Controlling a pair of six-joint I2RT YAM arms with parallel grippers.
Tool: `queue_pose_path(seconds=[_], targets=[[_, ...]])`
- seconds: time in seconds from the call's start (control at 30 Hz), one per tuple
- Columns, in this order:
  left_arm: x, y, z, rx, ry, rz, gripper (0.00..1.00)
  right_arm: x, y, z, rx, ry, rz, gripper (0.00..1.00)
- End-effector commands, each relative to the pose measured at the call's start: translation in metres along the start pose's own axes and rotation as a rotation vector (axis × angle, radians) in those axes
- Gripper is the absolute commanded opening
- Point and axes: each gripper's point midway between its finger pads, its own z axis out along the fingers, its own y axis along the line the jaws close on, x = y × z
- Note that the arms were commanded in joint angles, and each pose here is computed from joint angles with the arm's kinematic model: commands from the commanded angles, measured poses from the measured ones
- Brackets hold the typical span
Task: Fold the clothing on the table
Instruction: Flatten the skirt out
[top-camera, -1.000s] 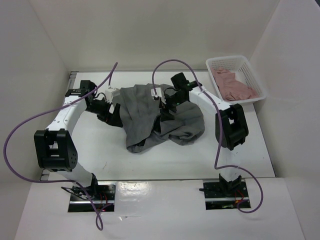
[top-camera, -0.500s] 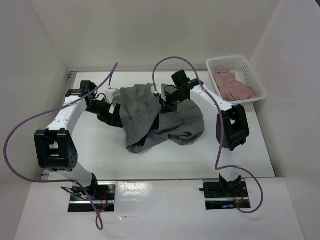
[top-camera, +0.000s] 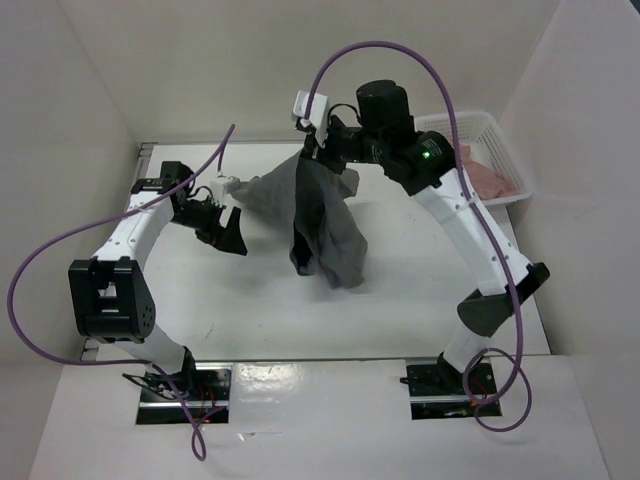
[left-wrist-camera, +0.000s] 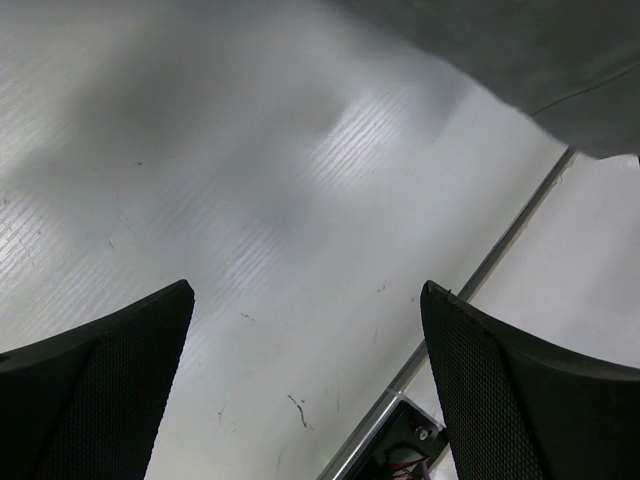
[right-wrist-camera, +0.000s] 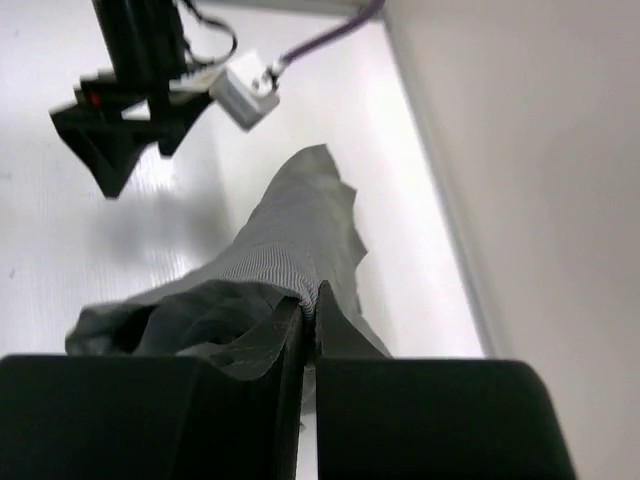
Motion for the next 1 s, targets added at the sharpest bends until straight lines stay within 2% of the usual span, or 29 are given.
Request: queue_pose_path(seconds=[0.0,0.1,0.17,0.23,0.4,0.47,0.6,0.63,0.7,0.83,0.97], targets=[[-0.009,-0.01,-0.002,0.048,-0.043,0.047,1.0,-0.025,-0.011,-0.026,0.133,0.003,0.037,0.0],[-0.011,-0.013,-0.004,0.056,-0.055,0.053,1.0,-0.04,-0.02,-0.036,0.213,-0.017,0.054,0.0],[-0.014,-0.016,-0.005,0.06,-0.072,0.067,1.0,-0.034,-0.026,-0.032,0.246,0.011,0.097,0.0],[-0.019,-0.024,-0.012,0.067,-0.101,0.09,1.0,-0.038,-0.027,-0.03,0.237,0.008,0.107,0.0],[-0.029,-0.044,-0.026,0.083,-0.181,0.159,1.0,-0.062,-0.057,-0.039,0.355,-0.032,0.153,0.0],[-0.036,-0.053,-0.039,0.081,-0.234,0.185,1.0,-0.059,-0.073,-0.042,0.446,-0.021,0.153,0.0],[-0.055,-0.073,-0.061,0.079,-0.356,0.278,1.0,-0.059,-0.087,-0.044,0.507,-0.032,0.192,0.0],[-0.057,-0.08,-0.068,0.059,-0.389,0.274,1.0,-0.065,-0.095,-0.052,0.534,-0.061,0.198,0.0],[-0.071,-0.078,-0.079,-0.012,-0.464,0.331,1.0,-0.064,-0.098,-0.047,0.53,-0.072,0.228,0.0],[-0.084,-0.1,-0.093,-0.124,-0.612,0.426,1.0,-0.07,-0.104,-0.04,0.541,-0.11,0.255,0.0],[-0.08,-0.099,-0.075,-0.065,-0.594,0.401,1.0,-0.076,-0.112,-0.041,0.571,-0.138,0.259,0.0]])
